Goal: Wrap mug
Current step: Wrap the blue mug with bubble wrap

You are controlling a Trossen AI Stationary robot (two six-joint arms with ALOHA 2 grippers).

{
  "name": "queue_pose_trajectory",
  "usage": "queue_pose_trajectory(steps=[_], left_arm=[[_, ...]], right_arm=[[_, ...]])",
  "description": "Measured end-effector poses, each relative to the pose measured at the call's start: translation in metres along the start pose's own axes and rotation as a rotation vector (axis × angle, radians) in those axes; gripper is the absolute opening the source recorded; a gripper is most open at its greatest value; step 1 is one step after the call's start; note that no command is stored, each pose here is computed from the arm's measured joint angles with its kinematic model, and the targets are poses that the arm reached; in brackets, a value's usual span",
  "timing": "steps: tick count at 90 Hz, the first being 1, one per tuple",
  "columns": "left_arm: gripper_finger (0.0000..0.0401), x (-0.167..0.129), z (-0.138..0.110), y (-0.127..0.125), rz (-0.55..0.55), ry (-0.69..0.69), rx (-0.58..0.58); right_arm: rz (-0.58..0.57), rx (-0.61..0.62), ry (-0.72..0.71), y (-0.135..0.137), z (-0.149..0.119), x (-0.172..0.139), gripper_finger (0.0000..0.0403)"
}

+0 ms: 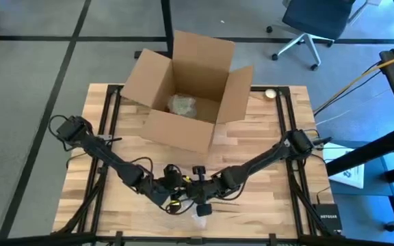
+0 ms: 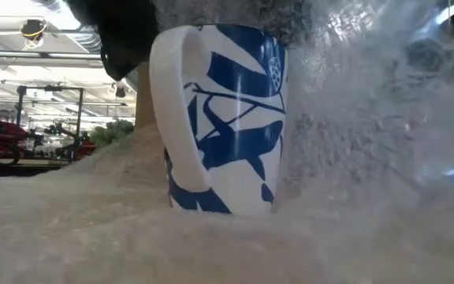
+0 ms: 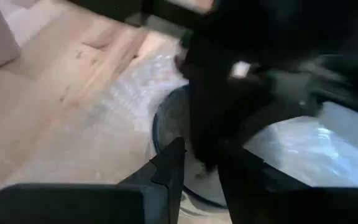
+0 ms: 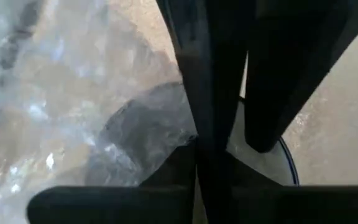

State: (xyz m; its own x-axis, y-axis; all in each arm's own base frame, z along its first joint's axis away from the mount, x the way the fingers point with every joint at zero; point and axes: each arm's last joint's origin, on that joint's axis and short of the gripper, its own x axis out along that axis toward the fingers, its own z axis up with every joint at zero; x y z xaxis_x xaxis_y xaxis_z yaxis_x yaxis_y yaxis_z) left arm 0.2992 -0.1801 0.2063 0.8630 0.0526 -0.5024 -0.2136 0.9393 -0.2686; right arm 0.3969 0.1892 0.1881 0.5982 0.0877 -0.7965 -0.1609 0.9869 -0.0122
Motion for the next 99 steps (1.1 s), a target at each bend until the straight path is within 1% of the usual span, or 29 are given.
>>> queue_pose_trajectory(steps=[12,20,30,40,47,57,64,74,85,99], left_arm=[[0.0076,-0.027,0.016,-0.006,-0.062,-0.026,-0.017],[0.0076,-0.04,0.014,-0.009,-0.093,0.012,0.008],[0.0076,-0.046,0.009,-0.018,-0.164,0.033,0.01],[0.0076,-0.034,0.001,-0.023,-0.165,0.03,0.01],[0.0076,-0.02,-0.003,-0.02,-0.145,0.03,0.003],[0.0076,-0.003,-0.005,-0.014,-0.153,0.057,-0.011],[0.0076,0.005,-0.005,-0.008,-0.112,0.054,-0.013],[0.0076,0.01,0.0,0.001,-0.078,0.054,-0.023],[0.0076,0.014,-0.003,0.01,-0.052,0.069,-0.049],[0.0076,0.015,-0.003,0.012,-0.043,0.07,-0.047]], right_arm=[[0.005,-0.004,-0.001,0.001,0.001,-0.001,0.0],[0.005,-0.004,-0.002,0.001,0.001,-0.001,0.0],[0.005,-0.004,-0.004,0.001,0.001,-0.001,0.0],[0.005,-0.003,-0.005,0.001,0.002,-0.001,0.0],[0.001,-0.004,-0.006,0.001,0.002,-0.001,0.0],[0.0,-0.005,-0.007,0.0,0.002,-0.001,0.0],[-0.001,-0.006,-0.007,0.0,0.002,-0.001,0.0001],[-0.002,-0.006,-0.006,0.0,0.002,-0.001,0.0001],[-0.004,-0.005,-0.005,0.0,0.002,-0.001,0.0001],[-0.005,-0.001,0.002,-0.001,0.003,-0.008,0.0001]])
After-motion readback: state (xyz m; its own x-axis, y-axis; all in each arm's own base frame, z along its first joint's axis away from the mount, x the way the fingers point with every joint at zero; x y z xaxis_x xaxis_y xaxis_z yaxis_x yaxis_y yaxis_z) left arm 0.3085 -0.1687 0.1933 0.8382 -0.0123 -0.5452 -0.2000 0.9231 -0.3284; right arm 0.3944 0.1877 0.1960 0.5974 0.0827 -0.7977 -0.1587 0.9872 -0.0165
